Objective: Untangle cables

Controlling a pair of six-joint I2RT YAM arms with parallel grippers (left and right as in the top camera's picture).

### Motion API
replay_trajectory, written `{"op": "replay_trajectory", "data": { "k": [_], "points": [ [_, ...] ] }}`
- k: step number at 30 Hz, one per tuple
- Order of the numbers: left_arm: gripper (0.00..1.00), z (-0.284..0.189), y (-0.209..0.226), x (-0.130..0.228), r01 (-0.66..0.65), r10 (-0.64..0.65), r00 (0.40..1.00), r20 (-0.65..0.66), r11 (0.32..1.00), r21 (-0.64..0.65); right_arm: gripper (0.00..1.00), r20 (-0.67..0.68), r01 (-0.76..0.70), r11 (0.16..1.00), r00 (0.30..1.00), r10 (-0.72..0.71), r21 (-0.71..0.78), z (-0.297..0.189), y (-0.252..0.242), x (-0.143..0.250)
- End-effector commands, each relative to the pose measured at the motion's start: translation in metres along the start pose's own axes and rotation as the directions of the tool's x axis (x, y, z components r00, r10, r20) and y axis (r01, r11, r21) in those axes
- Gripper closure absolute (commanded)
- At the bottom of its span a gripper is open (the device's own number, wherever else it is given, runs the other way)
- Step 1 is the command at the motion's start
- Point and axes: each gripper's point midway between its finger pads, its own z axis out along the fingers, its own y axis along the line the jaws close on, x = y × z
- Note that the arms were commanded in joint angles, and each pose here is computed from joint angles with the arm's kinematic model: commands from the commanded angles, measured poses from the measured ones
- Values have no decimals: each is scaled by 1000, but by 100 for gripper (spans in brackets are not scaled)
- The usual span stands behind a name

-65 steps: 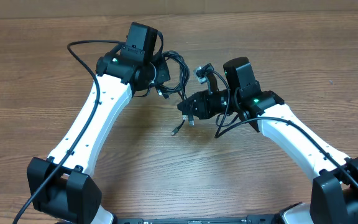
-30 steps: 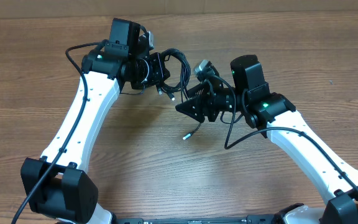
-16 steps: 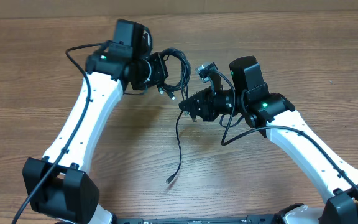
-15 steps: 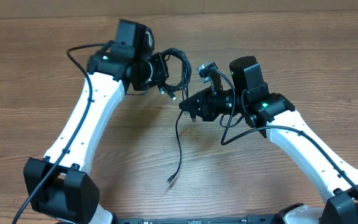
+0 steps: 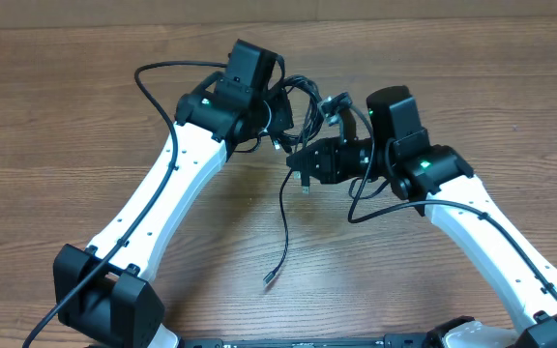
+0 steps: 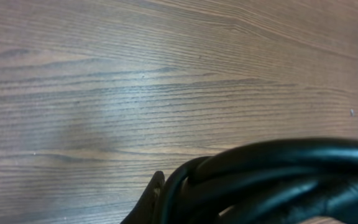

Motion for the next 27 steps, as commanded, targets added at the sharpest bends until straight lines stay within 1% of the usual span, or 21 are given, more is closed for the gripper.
{"op": "replay_trajectory", "data": {
  "k": [1, 4, 6, 8, 11, 14, 16, 20, 24, 27],
  "points": [
    [96, -19, -15, -7, -114, 113, 992, 52, 993, 21, 96, 108, -2, 1000, 994, -1, 29, -23, 7, -35],
    [96, -25, -23, -11, -135, 131, 988, 77, 990, 48, 96, 140, -77, 994, 988, 64, 84, -30, -9, -40],
    [96, -31, -34, -12, -200, 191, 977, 93, 975, 96, 96, 153, -93, 991, 985, 77, 100, -34, -16, -42],
    [95, -37, -46, -10, -300, 287, 952, 108, 943, 144, 96, 163, -79, 994, 984, 67, 69, -39, -14, -47],
    [96, -41, -50, -8, -397, 382, 915, 130, 908, 130, 96, 174, -60, 998, 983, 59, -2, -48, -7, -54],
    [96, -40, -41, -14, -397, 386, 911, 147, 916, 55, 96, 164, -102, 992, 980, 112, -68, -57, -3, -56],
    [96, -40, -37, -18, -390, 382, 911, 156, 920, 27, 96, 149, -93, 990, 983, 109, -109, -59, 3, -55],
    [96, -40, -39, -18, -388, 378, 911, 162, 921, 32, 96, 146, -76, 982, 984, 102, -171, -61, 15, -59],
    [96, -39, -49, -10, -422, 411, 898, 158, 906, 44, 96, 192, -47, 979, 978, 87, -201, -66, 24, -73],
    [96, -39, -53, -7, -438, 427, 890, 159, 898, 40, 96, 222, -75, 976, 967, 121, -202, -68, 25, -82]
  ]
}}
